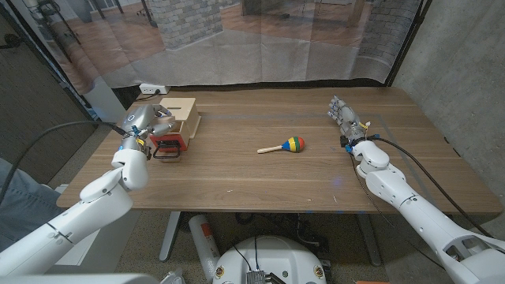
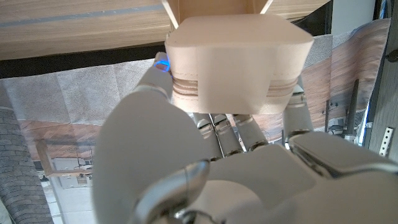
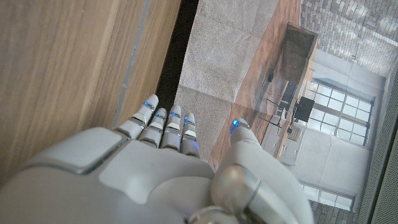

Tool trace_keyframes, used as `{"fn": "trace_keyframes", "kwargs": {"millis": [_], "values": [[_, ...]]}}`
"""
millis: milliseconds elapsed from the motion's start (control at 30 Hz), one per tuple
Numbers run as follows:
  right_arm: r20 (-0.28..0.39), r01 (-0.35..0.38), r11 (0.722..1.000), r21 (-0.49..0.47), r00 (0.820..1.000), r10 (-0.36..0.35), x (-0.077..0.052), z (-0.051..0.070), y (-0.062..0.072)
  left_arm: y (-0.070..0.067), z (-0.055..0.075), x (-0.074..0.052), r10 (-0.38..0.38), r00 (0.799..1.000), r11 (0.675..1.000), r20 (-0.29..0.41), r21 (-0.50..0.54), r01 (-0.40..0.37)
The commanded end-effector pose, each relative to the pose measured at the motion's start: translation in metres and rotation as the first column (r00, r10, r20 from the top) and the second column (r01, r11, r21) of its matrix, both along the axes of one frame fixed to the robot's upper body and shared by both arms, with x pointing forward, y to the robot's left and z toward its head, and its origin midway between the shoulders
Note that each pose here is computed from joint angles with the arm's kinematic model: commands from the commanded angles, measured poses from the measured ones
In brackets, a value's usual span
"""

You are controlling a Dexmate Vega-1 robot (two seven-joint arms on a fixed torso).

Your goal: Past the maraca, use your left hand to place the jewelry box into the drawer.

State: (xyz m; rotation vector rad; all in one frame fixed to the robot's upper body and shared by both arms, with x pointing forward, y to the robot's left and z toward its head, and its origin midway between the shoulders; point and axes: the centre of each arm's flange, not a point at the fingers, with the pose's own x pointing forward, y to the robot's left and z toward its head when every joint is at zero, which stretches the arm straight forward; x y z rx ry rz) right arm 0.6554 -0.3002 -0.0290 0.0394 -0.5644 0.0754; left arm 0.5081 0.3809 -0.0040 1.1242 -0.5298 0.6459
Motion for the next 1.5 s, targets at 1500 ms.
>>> {"fn": "trace_keyframes", "kwargs": {"millis": [1500], "values": [[-0.011,0.001,1.0,0.001,1.0,-0.001,0.002,-0.006,0.003,-0.003,0.002,0.013,-0.064,0.992,0.998,-0.106,-0.022,0.062]]}}
